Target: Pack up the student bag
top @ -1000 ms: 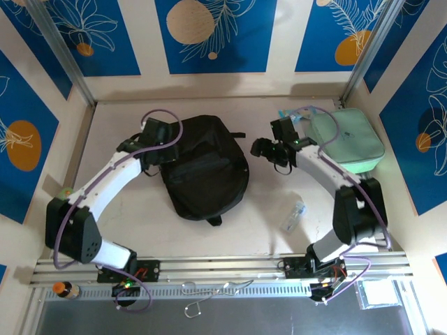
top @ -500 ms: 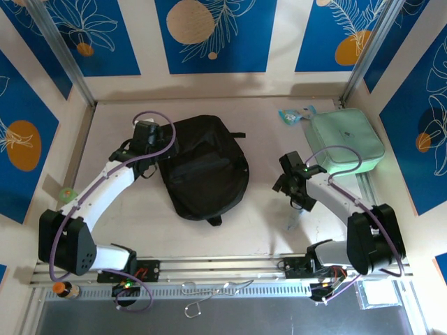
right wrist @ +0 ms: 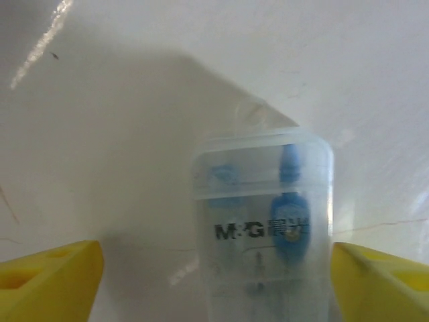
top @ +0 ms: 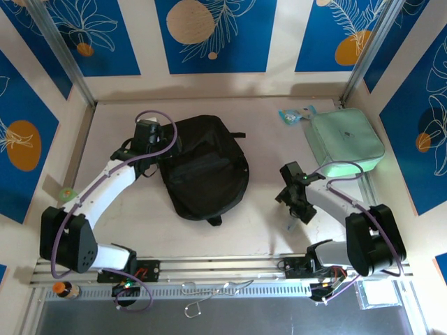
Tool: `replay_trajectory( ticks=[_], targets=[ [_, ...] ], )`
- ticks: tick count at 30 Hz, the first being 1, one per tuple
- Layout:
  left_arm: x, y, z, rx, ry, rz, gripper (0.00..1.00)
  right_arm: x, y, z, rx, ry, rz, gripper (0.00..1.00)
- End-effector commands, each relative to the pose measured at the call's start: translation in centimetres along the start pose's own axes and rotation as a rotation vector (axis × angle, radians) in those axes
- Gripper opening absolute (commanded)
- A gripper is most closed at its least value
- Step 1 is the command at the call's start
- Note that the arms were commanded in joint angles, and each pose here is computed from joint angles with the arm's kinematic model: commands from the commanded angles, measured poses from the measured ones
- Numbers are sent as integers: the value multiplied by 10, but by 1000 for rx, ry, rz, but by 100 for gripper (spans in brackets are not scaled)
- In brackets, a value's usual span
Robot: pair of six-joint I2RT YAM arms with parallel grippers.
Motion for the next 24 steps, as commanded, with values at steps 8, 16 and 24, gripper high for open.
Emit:
replay_trajectory(
  ticks=[8,16,24],
  targets=[
    [5,-6,1,-54,11,-9,100,10,44,-1,131,7,115,58],
    [1,-8,3,-81,40,-19,100,43,90,0,215,-8,268,51],
    [-1,-11,2,-102,60,-14,100,56,118,-4,282,28,419,59]
  ],
)
Point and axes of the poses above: each hand's point on the last joint's axis, 136 mm out from that joint toward the fingers, its own z axis back along the fingers, its own y axis along the line the jaws close on, x = y × z, the point moved 5 cm from there along z, back along the fingers, and after that the axes turned 4 degrees about -z, right-handed, at the moved point
